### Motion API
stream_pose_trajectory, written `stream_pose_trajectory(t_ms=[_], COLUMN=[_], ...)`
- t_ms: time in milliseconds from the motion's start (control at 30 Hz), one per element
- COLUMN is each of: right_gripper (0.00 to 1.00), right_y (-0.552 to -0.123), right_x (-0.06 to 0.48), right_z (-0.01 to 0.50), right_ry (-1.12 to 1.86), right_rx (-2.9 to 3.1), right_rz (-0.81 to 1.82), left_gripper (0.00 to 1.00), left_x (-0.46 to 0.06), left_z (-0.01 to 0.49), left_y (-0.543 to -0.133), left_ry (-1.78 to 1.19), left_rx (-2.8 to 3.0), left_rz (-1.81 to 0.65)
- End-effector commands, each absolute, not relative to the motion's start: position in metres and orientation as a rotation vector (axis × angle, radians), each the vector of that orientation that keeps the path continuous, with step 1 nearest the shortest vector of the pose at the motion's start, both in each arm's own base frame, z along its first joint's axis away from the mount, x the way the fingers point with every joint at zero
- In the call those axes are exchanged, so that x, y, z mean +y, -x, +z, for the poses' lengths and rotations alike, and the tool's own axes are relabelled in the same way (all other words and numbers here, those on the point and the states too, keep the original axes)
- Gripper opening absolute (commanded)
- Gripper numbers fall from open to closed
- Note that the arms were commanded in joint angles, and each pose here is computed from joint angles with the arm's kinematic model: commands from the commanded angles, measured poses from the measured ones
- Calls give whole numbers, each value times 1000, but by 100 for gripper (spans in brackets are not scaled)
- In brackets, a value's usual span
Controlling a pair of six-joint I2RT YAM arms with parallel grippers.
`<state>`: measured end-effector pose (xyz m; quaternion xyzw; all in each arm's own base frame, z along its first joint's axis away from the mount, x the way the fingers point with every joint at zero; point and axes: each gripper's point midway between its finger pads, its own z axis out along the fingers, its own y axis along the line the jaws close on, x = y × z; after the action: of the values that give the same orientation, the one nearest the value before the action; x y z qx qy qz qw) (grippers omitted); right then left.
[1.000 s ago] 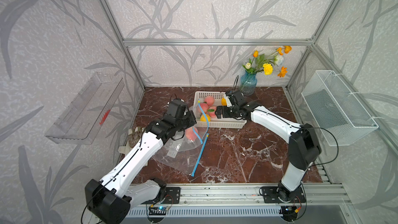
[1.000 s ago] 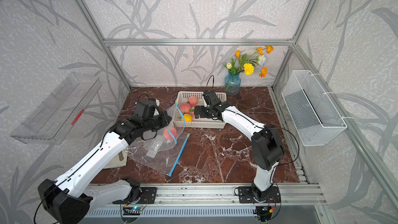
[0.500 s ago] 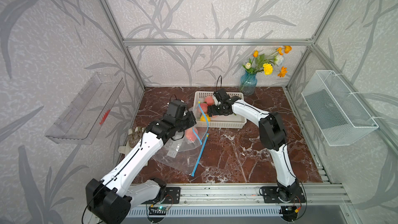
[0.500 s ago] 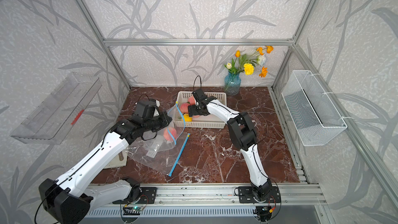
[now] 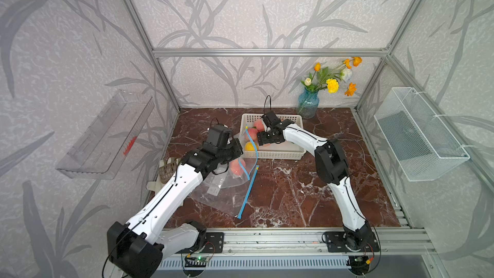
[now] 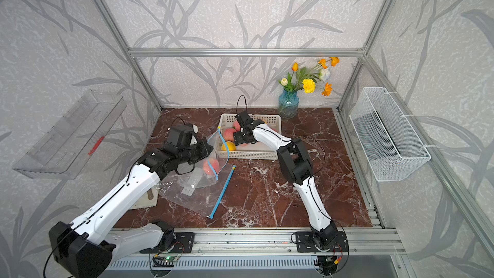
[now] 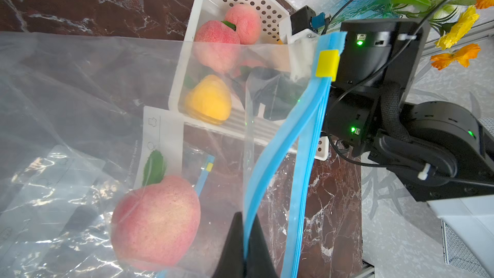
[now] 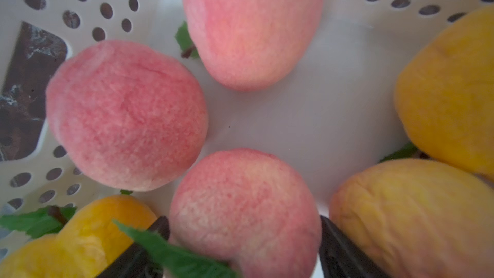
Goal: Place the peach in a zip-top bag and seal the zipper
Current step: Pick up the peach from the basket.
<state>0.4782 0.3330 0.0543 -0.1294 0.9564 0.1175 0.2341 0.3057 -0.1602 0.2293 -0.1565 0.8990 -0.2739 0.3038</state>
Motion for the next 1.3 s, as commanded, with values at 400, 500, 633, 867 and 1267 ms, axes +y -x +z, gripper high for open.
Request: stream_pose_trajectory(t_ms=[400,500,633,867,1267], right_gripper=[64,64,64,65,66], right_y=[-463,-451,-430,-378,-294], right_x=[328,330,325,327,344], right_z=[116,145,176,237,313], right_ry=[349,341,332,414,586], right_rx=[2452,2363,2283,2077,1848], right_rz=[431,545,642,926,1207], left_gripper=[0,0,0,0,0], left_x=[-158,-156,-153,-157,-162], left_z=[228,229,230,231,237], left_y=[-307,-307,-306,-307,-310], left_ry=[422,423,428,419,424], left_rx=[2372,2368,2362,2354,2335], left_rz=[-739,-732,-730,-766,-808])
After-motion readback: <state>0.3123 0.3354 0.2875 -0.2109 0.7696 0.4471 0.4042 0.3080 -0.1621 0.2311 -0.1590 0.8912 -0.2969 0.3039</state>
